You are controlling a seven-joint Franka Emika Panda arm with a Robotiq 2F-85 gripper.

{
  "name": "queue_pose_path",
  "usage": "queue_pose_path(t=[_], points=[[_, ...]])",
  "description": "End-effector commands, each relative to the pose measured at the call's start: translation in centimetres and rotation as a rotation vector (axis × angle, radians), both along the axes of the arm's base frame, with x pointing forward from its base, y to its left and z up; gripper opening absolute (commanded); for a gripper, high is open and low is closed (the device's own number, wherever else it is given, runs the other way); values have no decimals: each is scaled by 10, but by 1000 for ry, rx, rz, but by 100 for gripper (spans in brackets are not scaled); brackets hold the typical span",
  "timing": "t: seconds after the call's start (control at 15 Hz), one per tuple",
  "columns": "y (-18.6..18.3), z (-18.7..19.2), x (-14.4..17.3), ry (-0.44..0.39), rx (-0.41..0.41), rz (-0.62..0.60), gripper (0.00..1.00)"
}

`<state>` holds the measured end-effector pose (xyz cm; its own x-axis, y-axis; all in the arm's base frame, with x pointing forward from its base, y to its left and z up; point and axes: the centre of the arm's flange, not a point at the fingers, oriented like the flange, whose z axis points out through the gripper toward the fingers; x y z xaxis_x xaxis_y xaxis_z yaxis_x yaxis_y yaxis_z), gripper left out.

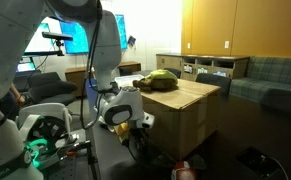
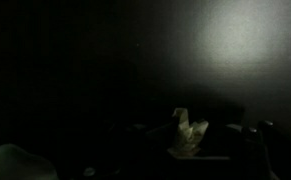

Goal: Take all the object from the box and put them on the table and put the objects from the table to the top of the box

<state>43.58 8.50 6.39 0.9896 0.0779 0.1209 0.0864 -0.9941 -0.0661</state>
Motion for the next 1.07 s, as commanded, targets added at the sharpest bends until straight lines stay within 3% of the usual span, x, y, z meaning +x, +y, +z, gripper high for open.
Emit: queue_pose_path(t=[0.0,0.53,1.0], points=[[2,-6,2,42,-37,33,12],[8,26,-30,89,-120,74,11],[17,92,-82,140,-189,114,11]])
